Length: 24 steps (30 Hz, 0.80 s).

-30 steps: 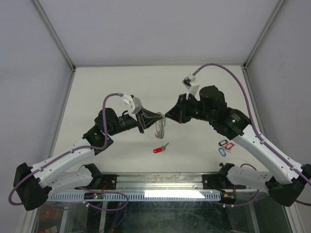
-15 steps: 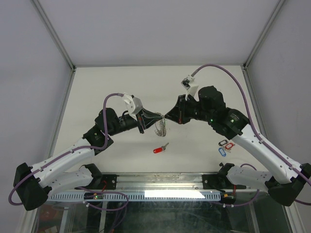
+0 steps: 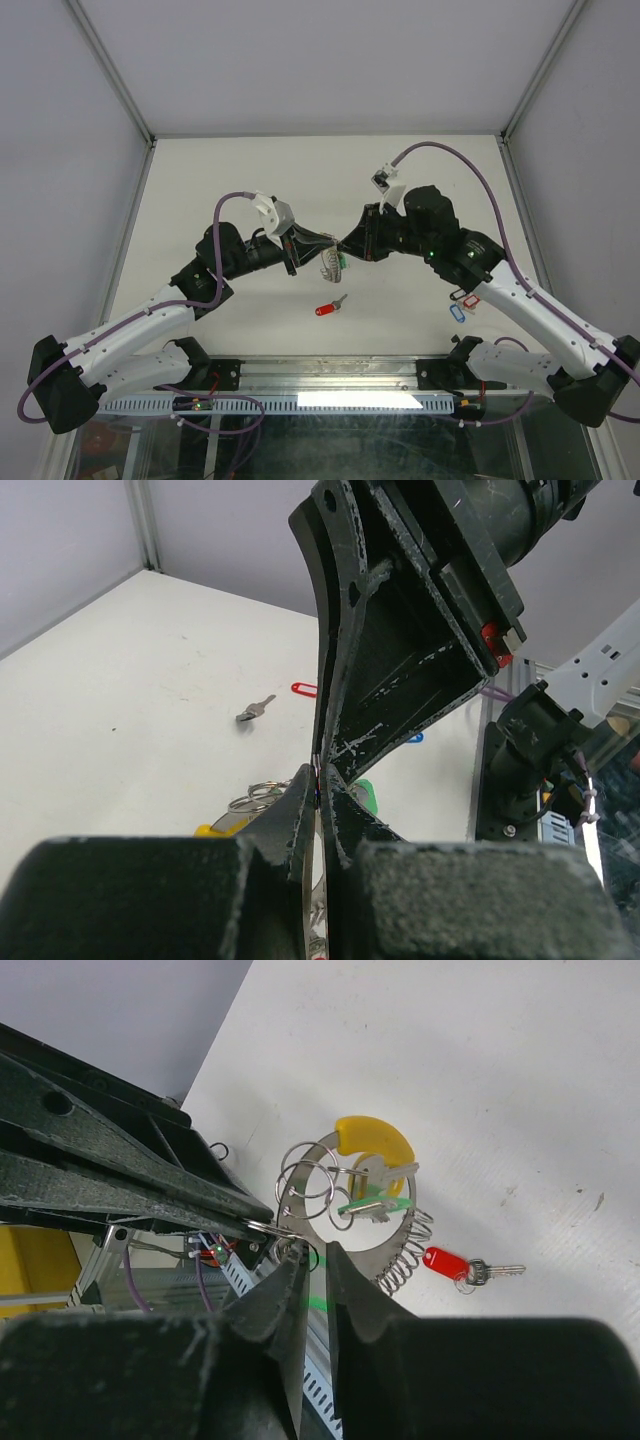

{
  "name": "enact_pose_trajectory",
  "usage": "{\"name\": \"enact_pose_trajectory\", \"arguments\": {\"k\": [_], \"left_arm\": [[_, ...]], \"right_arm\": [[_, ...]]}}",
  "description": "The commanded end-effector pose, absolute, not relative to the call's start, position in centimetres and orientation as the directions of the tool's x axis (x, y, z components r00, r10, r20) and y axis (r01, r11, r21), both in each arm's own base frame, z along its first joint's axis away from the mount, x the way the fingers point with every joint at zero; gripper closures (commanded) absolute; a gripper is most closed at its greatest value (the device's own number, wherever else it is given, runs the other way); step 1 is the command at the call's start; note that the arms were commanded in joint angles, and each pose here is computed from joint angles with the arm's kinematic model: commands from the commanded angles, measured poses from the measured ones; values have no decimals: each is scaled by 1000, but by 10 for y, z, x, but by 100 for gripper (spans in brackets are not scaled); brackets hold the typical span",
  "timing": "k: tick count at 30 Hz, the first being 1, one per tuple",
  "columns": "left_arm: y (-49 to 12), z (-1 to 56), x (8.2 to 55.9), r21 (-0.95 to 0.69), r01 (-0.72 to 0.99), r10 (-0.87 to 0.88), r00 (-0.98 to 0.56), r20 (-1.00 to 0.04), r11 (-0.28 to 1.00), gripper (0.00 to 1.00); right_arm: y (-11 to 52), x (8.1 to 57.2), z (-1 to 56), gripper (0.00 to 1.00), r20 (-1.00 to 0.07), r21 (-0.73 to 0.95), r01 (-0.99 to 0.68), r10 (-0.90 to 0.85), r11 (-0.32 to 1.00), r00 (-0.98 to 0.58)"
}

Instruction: Put the keys on the keyring

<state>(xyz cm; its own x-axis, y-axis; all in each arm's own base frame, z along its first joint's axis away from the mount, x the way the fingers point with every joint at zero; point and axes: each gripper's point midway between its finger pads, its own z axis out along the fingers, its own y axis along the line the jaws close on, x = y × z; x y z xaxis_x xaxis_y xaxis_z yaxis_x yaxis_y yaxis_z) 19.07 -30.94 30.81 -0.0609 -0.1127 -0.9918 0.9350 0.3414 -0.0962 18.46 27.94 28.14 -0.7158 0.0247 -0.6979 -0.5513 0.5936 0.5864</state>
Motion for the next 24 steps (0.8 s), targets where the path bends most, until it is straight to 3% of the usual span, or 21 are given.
{"name": "enact_pose_trajectory", "arguments": {"k": [1,12,20,24], "left_arm": [[-305,352,188,-37,937,-213,40,-976,346,100],[-304,354,184,-32,941,-219,45,-975,337,100],[-308,365,167,-7,970,-238,52,-970,243,100],[-311,372,151,20,988,-251,59,-966,156,100]], "right_arm": [[283,186,304,83,-732,601,-585,82,544,-676],[265,183,344,66,-890,442,-740,145,506,-432],[260,163,351,59,-995,95,-917,60,388,-78],[258,149,354,60,-989,-36,-945,123,325,80]]}}
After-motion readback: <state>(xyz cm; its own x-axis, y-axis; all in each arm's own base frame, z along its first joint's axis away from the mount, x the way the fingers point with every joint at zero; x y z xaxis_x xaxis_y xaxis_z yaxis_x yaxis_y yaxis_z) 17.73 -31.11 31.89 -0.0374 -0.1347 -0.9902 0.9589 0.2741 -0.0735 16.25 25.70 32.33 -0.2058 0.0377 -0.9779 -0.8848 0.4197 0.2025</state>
